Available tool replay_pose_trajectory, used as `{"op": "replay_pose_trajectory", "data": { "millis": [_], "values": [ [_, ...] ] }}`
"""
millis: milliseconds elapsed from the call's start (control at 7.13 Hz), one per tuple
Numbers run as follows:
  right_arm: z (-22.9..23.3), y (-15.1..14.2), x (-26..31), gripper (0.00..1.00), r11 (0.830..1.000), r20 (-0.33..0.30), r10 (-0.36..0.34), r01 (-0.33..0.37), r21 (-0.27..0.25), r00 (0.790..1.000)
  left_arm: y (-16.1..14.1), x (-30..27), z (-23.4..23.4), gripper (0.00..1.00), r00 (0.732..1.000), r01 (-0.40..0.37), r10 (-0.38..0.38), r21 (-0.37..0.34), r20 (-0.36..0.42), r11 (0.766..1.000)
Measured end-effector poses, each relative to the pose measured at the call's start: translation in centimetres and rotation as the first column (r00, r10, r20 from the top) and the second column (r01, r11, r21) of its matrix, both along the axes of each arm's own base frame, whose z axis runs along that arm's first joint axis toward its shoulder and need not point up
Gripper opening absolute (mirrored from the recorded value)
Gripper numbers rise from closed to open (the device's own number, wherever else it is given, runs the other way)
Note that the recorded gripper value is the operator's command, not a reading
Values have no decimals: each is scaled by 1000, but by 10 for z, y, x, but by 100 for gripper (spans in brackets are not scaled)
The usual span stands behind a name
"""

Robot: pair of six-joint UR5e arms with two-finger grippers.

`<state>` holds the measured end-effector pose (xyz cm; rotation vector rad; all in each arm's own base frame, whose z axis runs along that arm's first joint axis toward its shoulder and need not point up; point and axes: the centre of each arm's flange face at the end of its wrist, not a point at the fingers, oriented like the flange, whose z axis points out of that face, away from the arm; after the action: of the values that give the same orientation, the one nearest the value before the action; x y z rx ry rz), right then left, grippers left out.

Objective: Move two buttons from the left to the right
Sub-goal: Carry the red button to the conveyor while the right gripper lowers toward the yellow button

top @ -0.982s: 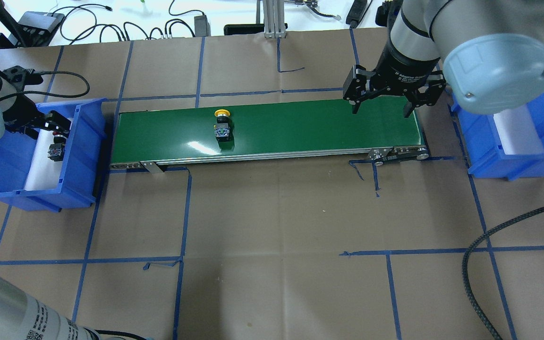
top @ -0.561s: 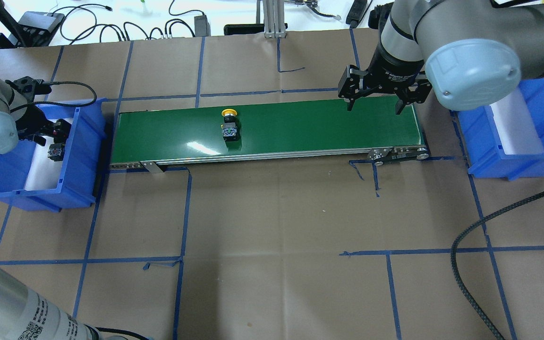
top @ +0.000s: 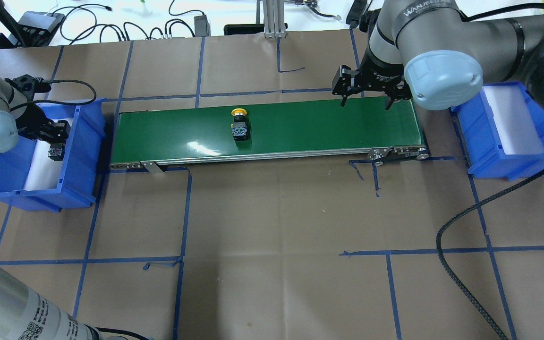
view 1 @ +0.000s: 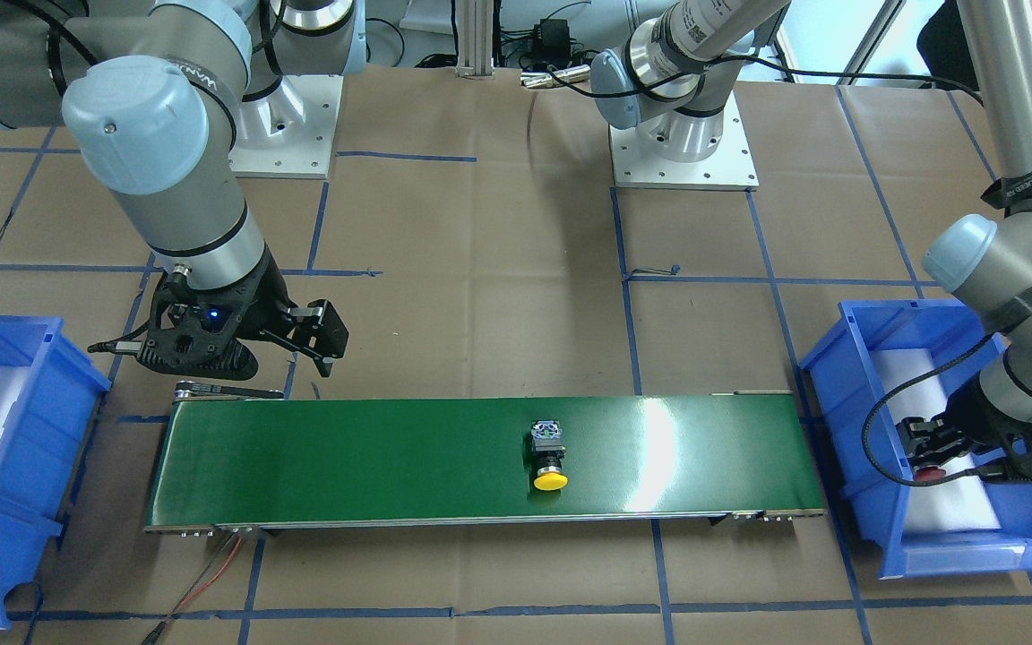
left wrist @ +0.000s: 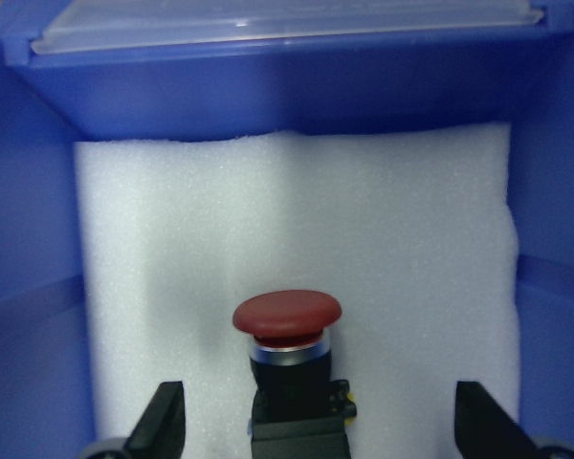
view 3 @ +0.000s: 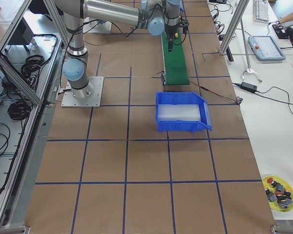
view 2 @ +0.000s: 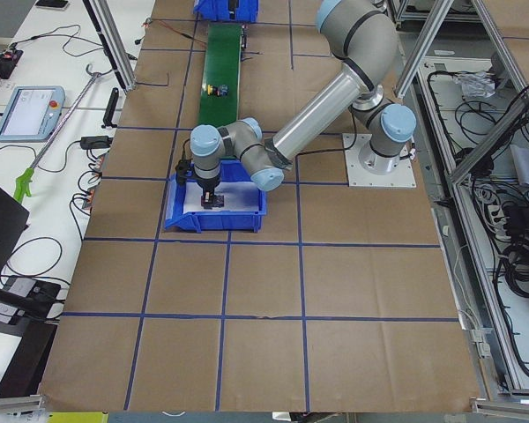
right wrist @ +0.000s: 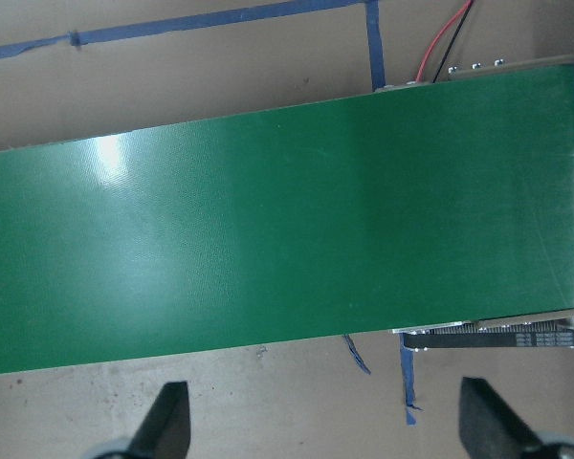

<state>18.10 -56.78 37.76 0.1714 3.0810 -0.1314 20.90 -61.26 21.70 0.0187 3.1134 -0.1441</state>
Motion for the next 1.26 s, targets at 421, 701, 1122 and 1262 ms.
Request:
{"op": "replay_pose_trajectory", "data": {
  "millis": [421,701,1122,1262],
  "values": [
    [-4,-3,0,100,1000,0,0,0,-2,1000,-1,0,24,0,1000,0,0,-11,8,1000],
    [-7,-5,0,100,1000,0,1,-1,-2,1000,4,-3,69,0,1000,0,0,5,3,1000],
    [-15,-10,1,100,1000,0,2,-2,-4,1000,11,-6,146,0,1000,-9,8,61,18,998],
    [-17,-11,1,100,1000,0,2,-2,-4,1000,13,-11,160,0,1000,-27,26,70,13,997]
  ]
}}
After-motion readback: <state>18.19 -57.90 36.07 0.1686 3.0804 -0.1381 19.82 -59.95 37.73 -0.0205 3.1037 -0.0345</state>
